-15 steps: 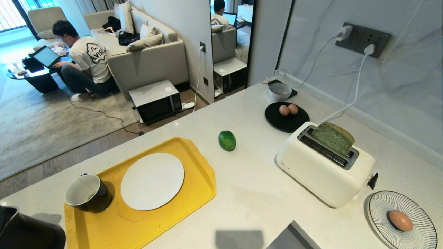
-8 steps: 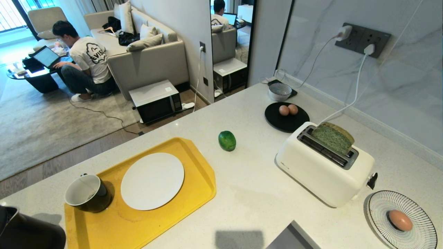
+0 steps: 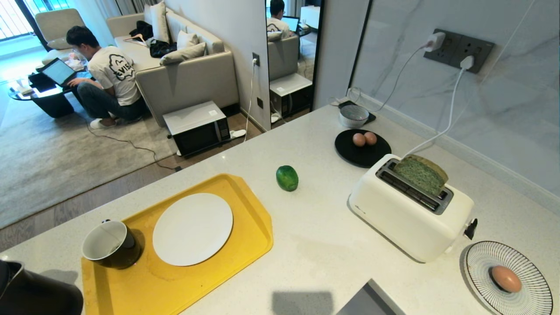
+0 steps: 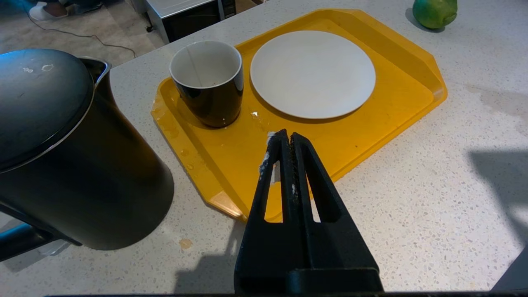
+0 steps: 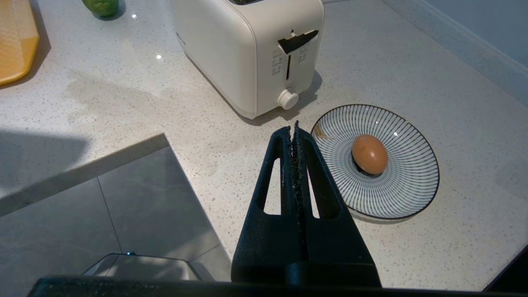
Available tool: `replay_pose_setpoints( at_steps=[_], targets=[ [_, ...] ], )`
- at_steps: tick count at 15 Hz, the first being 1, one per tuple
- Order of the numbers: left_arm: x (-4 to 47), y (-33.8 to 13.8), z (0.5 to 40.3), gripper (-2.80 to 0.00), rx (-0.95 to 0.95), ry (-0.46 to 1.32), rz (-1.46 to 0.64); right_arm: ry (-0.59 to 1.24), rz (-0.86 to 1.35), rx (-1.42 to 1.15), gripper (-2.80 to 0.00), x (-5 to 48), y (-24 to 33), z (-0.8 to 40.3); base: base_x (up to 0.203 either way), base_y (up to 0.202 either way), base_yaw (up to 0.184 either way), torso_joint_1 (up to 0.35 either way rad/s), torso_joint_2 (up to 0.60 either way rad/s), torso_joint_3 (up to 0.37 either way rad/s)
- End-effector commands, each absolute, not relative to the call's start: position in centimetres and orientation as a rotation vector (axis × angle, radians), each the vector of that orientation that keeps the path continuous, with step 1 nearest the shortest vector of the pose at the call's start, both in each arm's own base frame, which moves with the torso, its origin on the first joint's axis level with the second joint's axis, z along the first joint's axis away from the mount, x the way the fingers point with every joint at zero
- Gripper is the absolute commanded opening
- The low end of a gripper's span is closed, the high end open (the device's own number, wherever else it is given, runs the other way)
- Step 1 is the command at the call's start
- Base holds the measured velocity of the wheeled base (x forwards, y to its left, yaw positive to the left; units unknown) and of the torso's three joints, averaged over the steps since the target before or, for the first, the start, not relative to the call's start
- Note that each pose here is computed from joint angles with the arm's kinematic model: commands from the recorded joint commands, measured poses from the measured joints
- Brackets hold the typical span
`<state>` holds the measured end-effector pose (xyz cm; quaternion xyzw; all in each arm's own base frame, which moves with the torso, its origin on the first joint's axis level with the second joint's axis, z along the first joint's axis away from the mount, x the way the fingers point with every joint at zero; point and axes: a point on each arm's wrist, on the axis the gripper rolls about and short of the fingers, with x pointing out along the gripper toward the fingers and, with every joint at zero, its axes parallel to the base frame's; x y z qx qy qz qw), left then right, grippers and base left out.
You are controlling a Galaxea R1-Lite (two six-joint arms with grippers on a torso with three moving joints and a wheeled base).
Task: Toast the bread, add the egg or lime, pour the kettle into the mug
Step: Put the baked bread on a plate
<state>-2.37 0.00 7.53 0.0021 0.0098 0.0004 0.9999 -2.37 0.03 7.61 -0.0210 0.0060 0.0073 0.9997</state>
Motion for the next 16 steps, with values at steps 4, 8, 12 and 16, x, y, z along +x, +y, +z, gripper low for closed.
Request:
replay_pose_setpoints(
  at_steps=[4,8,12,16],
  targets=[
    [-2.36,0.00,7.52,-2.80,0.005,0.021,0.001,0.014,0.014,-0.043,-2.80,-2.35,0.02,7.61,0.000,0.000,0.000,0.000,0.00,0.000],
    [-2.36,0.00,7.52,-2.80,0.004,0.021,0.001,0.013,0.015,-0.043,-2.80,-2.35,0.03,7.61,0.000,0.000,0.000,0.000,0.00,0.000],
    [-2.36,0.01,7.52,-2.80,0.005,0.021,0.001,0.013,0.016,-0.043,-2.80,-2.35,0.03,7.61,0.000,0.000,0.000,0.000,0.00,0.000],
    [-2.36,0.00,7.53,-2.80,0.004,0.020,0.001,0.013,0.016,-0.043,-2.80,-2.35,0.03,7.61,0.000,0.000,0.000,0.000,0.00,0.000]
  ],
)
